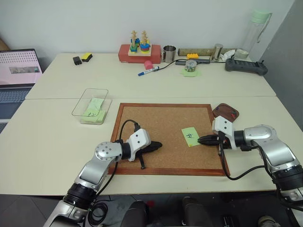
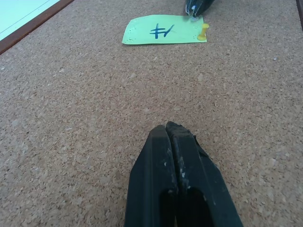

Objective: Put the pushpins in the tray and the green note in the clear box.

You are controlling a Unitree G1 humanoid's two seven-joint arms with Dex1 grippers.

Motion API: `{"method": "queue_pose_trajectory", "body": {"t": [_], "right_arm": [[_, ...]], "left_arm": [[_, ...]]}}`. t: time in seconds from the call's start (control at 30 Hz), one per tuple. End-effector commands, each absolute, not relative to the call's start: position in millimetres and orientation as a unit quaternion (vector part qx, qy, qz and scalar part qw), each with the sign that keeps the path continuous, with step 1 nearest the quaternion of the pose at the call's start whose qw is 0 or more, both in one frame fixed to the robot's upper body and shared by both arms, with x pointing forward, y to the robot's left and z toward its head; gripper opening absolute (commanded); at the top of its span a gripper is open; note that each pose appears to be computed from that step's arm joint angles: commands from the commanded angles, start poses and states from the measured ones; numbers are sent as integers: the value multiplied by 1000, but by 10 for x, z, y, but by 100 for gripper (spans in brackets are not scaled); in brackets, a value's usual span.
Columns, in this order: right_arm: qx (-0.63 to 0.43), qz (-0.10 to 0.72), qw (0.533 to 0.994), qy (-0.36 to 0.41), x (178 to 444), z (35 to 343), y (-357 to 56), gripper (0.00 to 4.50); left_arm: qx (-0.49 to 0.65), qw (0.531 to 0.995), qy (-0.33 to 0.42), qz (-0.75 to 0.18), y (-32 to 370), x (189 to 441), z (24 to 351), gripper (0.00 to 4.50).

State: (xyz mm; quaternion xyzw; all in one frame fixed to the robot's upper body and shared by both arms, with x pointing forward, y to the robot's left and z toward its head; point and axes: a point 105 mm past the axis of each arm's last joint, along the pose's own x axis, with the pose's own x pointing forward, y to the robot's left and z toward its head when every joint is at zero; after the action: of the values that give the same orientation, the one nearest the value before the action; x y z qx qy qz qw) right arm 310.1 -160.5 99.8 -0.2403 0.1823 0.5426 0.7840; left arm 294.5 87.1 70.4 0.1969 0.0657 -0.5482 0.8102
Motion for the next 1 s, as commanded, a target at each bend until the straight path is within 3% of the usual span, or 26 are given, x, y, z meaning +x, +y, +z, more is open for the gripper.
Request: {"method": "queue_pose_trajectory", "body": {"t": [0.03,0.63,0.83,1.0], "right_arm": [[-243,551,782,164,3085,1149,-1594,3],[-203,501,836,93,3252,1751,-1680,3],[-227,310,916,113,3787,1749,-2250,3],[-243,217,938,123,4013,1615,-2489,3]], "left_arm": [[203,801,117,-552,941,2864,463,0],[208,797,126,-553,968,2833,421,0],[207,795,126,-556,959,2824,414,0],[206,793,125,-559,935,2820,414,0]]}}
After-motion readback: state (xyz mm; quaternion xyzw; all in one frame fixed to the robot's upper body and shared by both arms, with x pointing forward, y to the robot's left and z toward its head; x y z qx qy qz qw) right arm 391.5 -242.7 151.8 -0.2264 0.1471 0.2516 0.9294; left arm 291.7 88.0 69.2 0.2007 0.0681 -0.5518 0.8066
